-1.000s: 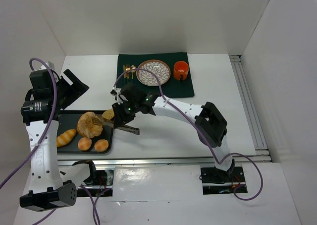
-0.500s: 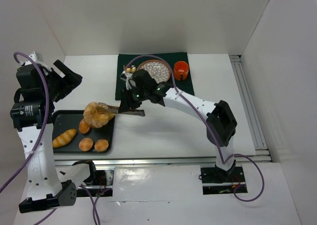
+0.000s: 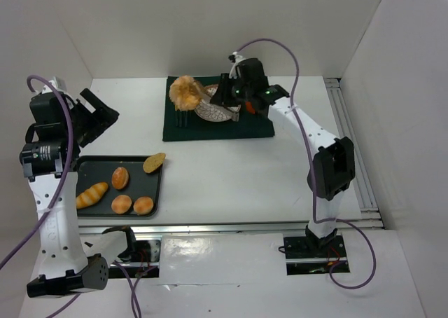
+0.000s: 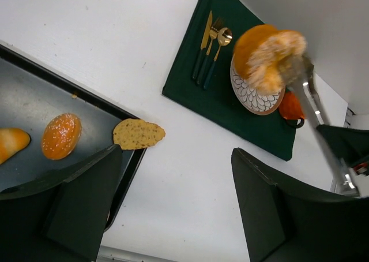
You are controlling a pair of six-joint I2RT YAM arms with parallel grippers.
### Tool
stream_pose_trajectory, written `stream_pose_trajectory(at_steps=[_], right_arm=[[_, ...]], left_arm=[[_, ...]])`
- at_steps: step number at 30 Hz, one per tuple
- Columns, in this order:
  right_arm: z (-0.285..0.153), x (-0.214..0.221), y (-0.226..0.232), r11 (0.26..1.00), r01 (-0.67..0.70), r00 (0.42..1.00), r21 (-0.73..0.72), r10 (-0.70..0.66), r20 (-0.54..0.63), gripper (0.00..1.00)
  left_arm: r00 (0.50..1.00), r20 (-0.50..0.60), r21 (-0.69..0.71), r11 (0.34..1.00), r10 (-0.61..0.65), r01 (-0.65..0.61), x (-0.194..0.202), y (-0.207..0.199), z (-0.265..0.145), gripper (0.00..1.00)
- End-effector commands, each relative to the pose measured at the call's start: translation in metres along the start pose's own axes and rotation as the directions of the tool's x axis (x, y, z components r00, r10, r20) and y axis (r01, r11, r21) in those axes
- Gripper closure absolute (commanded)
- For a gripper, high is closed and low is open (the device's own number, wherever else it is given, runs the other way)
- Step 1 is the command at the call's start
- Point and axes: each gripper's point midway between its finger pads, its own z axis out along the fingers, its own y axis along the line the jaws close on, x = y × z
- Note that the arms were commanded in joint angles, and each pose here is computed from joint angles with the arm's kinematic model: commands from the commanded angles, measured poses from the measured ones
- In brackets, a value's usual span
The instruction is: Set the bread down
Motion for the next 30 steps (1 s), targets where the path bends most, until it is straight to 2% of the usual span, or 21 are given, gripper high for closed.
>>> stream_pose_trajectory(at_steps=[1,3,10,19,25,27,29,30], right_arm=[[-0.024,-0.061,-0.018,0.999,0.016,0.989,0.049,-0.023,0.145,0.88],[-0.019,-0.063,-0.045,0.996,-0.013,0.991,0.091,0.001,0.137,0.88],[-0.017,-0.049,-0.092,0.984,-0.054,0.996,0.168,0.04,0.085,0.88],[-0.009,-0.021,-0.104,0.983,-0.092,0.996,0.161,0.091,0.01,0.85],[0.007,-0.009,-0.118,0.98,-0.116,0.993,0.161,0.12,-0.018,0.74],[0.007,-0.02,-0.118,0.981,-0.118,0.993,0.152,0.121,-0.01,0.7],[0.009,-0.025,-0.118,0.983,-0.105,0.994,0.153,0.108,-0.014,0.62],[0.008,-0.031,-0.115,0.985,-0.091,0.996,0.149,0.094,-0.008,0.52]], left_arm=[[1.0,0.009,0.02,1.0,-0.012,0.012,-0.001,-0.003,0.003,0.11],[1.0,-0.003,0.013,1.0,-0.013,0.013,0.002,0.0,0.005,0.11],[0.999,-0.035,0.003,1.0,-0.016,0.016,0.012,0.004,0.012,0.11],[0.999,-0.047,0.006,1.0,-0.007,0.008,0.014,0.005,0.016,0.11],[0.999,-0.047,0.006,1.0,-0.007,0.008,0.015,0.005,0.019,0.11],[0.999,-0.047,0.006,1.0,-0.007,0.008,0.015,0.005,0.019,0.11],[0.998,-0.061,0.008,1.0,-0.008,0.009,0.019,0.006,0.02,0.11],[0.998,-0.061,0.008,1.0,-0.008,0.009,0.019,0.006,0.02,0.11]])
